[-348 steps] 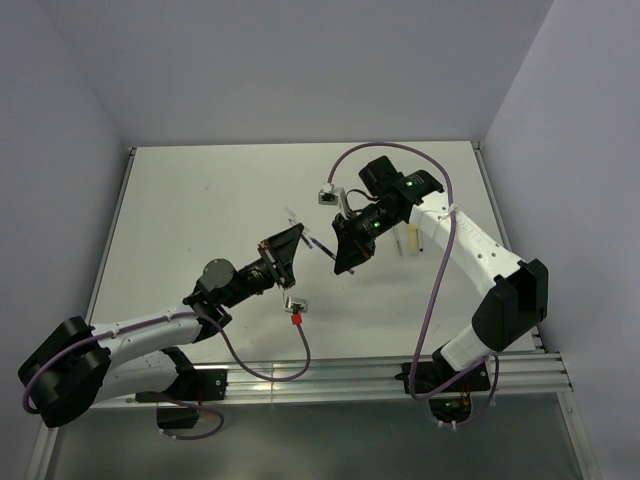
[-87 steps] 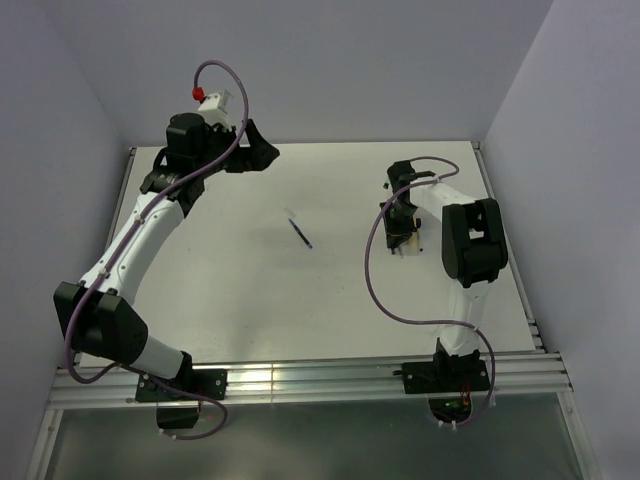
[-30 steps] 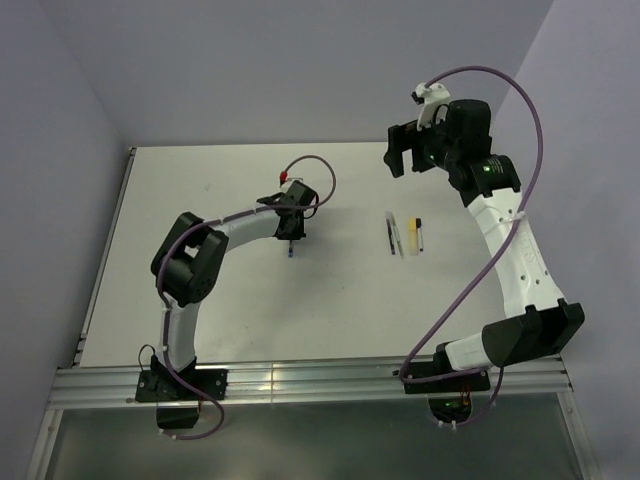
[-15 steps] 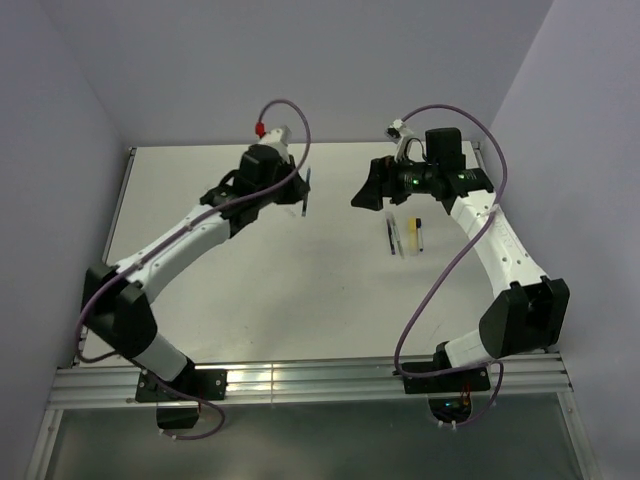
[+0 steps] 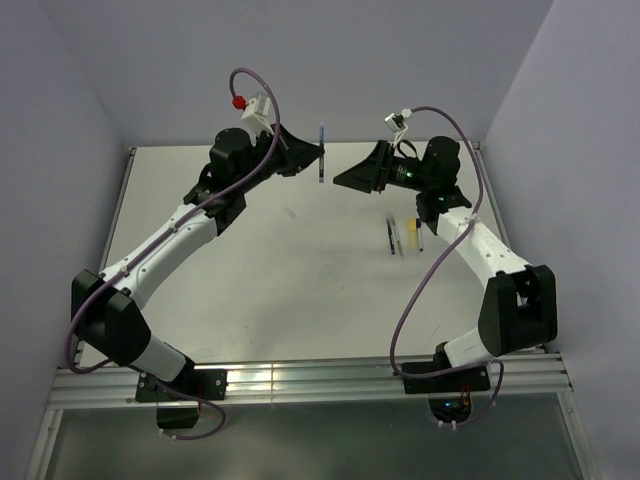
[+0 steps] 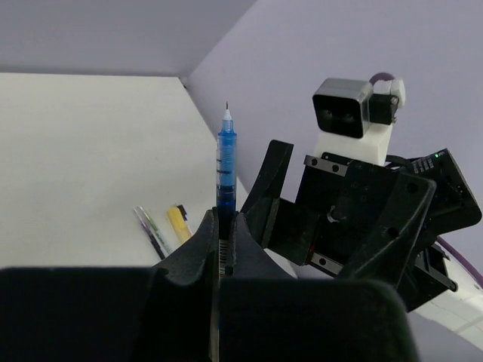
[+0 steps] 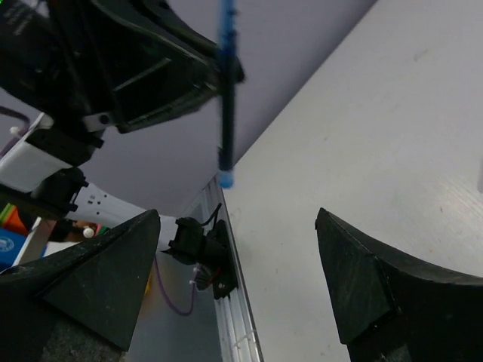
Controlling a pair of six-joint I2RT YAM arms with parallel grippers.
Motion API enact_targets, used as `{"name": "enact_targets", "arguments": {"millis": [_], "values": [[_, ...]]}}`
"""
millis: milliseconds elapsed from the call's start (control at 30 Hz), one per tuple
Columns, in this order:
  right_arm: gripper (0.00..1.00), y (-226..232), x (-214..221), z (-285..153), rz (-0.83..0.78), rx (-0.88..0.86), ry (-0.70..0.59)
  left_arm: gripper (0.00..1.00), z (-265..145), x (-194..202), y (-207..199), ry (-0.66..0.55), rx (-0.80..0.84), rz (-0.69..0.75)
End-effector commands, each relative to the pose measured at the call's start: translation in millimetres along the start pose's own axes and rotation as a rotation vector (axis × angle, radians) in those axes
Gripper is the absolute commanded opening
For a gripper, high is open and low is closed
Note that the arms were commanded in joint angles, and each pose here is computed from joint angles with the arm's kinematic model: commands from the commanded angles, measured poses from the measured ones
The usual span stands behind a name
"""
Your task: Insert the pens into the pen caps
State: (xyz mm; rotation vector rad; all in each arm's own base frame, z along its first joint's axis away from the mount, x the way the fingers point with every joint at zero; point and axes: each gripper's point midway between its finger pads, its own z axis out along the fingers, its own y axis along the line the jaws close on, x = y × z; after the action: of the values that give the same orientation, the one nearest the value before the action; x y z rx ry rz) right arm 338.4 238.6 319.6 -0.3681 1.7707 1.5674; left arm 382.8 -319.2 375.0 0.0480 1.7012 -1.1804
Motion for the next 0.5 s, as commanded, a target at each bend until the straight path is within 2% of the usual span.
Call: {"name": "enact_targets", "arguments": {"millis": [0,267,467], "values": [[0.91,48,-15,5,-0.126,-0.138,-0.024,0.00,-6,-6,-29,-0.011,0.132,-0.051],[0.82,49,-6,21,-0.101,-0.159,0.005,0.00,-11,3,-39,0.007,0.210,-0.125],[0.63,53,-10,28,-0.103,-0.175,0.005,0.00,-14,5,-46,0.005,0.257,-0.187]]}}
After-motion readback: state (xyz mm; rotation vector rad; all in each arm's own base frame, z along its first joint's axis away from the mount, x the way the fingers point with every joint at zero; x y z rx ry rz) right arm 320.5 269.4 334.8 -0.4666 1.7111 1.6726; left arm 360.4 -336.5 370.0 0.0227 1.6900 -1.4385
